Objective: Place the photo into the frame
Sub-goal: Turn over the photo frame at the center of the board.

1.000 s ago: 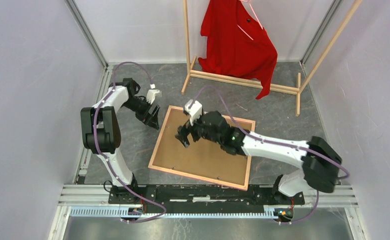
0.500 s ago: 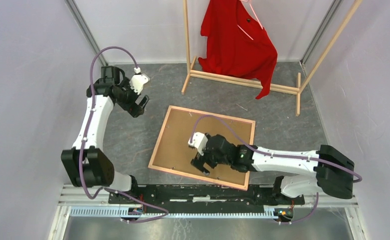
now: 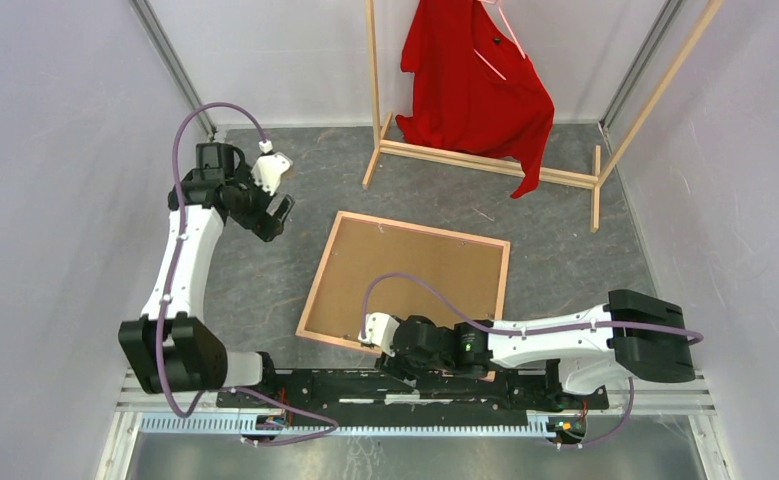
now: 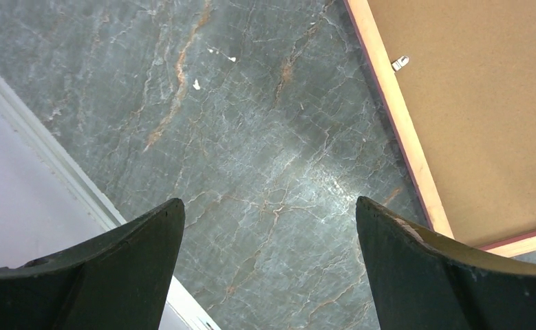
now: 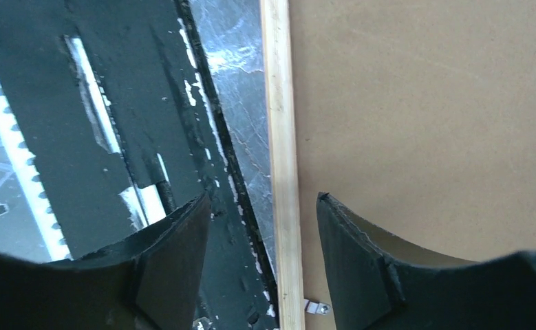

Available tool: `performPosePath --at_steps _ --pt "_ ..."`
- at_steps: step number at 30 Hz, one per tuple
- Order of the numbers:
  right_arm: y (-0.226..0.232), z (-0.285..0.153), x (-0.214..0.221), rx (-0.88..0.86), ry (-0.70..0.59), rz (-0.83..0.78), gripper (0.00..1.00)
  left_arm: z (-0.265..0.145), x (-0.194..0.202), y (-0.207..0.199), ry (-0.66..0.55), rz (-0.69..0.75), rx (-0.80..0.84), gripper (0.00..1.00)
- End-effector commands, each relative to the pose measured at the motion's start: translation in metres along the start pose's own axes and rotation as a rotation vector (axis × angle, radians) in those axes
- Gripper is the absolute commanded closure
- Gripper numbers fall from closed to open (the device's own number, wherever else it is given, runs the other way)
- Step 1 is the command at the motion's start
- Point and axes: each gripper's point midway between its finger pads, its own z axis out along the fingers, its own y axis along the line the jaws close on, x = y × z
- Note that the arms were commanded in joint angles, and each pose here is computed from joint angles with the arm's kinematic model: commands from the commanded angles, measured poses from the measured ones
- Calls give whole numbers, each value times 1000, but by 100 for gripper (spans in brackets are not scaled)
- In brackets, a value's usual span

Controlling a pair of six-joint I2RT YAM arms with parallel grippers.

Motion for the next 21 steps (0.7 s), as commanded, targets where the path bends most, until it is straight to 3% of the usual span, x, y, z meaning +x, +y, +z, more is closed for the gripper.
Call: performPosePath --at_steps 1,6,14,21 --pt "-9 5 -6 60 -53 10 36 -31 -24 -4 -144 10 -57 0" --pt "-9 12 0 51 -56 -11 44 -49 -28 -52 -206 59 151 0" --pt "-11 20 15 53 -19 -27 51 -57 -18 -80 -204 107 271 0" --pt "-15 19 11 62 -21 -36 83 -67 1 -113 -214 244 407 0"
